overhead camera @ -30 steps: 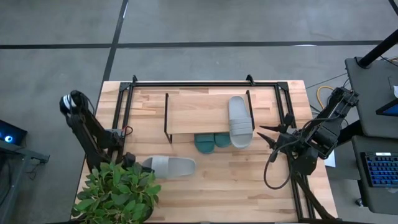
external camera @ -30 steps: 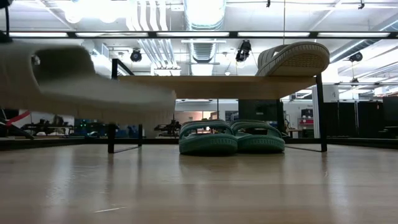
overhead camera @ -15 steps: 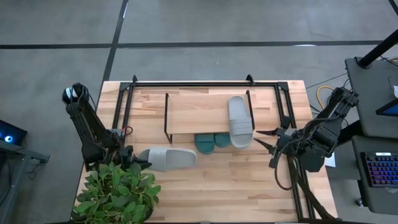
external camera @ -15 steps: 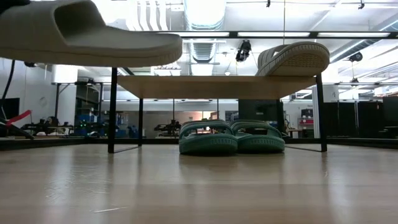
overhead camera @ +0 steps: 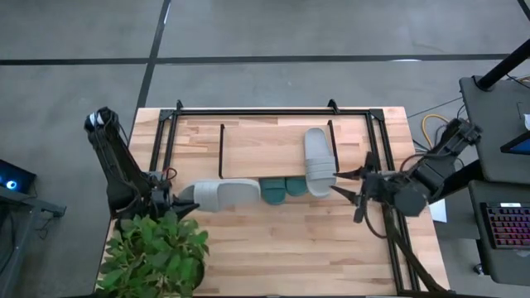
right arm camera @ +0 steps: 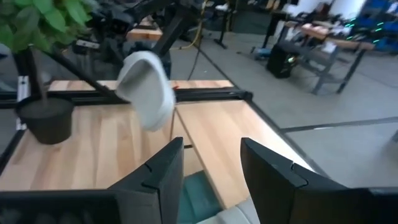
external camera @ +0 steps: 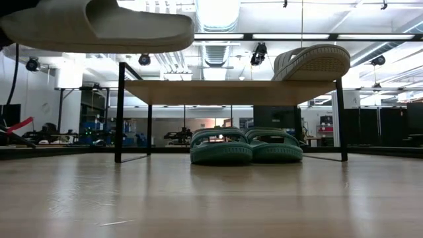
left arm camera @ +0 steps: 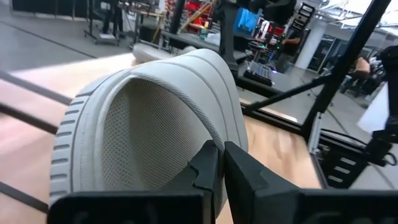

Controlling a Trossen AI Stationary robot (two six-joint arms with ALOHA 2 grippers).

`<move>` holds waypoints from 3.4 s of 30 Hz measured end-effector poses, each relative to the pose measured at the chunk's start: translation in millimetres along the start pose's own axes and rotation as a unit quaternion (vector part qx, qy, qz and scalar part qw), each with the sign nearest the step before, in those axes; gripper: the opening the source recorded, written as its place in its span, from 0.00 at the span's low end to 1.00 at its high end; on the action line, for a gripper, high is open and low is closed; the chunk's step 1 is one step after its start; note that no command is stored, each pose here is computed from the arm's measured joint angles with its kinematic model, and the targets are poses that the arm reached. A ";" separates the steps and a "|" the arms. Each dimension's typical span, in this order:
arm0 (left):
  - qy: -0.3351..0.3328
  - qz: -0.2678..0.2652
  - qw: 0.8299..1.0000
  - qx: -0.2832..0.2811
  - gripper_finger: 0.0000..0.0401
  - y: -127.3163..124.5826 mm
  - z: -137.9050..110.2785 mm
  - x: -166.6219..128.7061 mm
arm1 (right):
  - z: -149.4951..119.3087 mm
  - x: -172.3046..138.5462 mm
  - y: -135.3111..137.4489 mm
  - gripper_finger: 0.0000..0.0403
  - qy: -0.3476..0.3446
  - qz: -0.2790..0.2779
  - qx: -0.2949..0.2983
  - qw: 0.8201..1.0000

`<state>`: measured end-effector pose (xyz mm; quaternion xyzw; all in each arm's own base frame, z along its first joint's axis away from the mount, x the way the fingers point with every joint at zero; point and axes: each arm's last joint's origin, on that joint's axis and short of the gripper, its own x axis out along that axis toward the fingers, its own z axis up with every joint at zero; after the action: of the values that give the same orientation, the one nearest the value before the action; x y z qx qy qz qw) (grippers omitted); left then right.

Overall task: Pick and place slides into the shelf
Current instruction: Put the gray slides on the shelf

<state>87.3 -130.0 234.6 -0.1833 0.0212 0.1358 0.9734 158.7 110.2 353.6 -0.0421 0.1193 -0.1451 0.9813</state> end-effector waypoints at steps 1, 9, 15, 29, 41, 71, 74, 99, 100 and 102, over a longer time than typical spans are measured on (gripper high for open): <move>-0.002 0.001 1.000 0.004 0.00 0.9 2.5 0.2 | 1.2 2.9 -1.3 0.37 0.001 0.006 0.000 1.000; -0.013 -0.002 1.000 0.027 0.00 5.0 21.0 -1.6 | 6.5 12.3 -7.2 0.37 -0.005 0.004 -0.024 1.000; -0.022 -0.002 0.997 0.079 0.00 9.9 35.1 -3.5 | 6.8 12.5 -7.5 0.37 -0.006 0.003 -0.035 0.999; -0.045 0.034 0.985 0.165 0.00 26.2 55.7 -7.4 | 6.8 12.5 -7.5 0.37 -0.006 0.003 -0.045 0.999; -0.077 0.021 0.977 0.196 0.00 39.8 113.1 -17.4 | 15.4 19.7 -13.9 0.37 -0.030 -0.020 -0.062 0.997; -0.232 -0.028 0.930 0.285 0.00 18.6 136.4 -2.5 | 63.2 100.8 -69.2 0.41 -0.200 0.127 -0.114 0.965; -0.239 -0.010 0.923 0.302 0.00 14.6 135.5 6.3 | 68.2 113.1 -60.9 0.41 -0.200 0.163 -0.125 0.958; -0.243 0.074 0.896 0.365 0.00 -8.3 153.4 50.5 | 123.9 118.3 -61.1 0.41 -0.124 0.137 -0.226 0.956; -0.244 0.075 0.897 0.361 0.00 -6.9 154.2 49.3 | 127.2 112.4 -63.5 0.41 -0.133 0.134 -0.223 0.956; -0.244 0.074 0.897 0.361 0.00 -6.3 153.4 49.1 | 129.7 104.3 -66.6 0.41 -0.140 0.134 -0.224 0.955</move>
<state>135.0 -67.4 375.2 0.2215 -0.1560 0.2314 0.9344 269.3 22.1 463.8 -0.2646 0.0146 0.0251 0.9639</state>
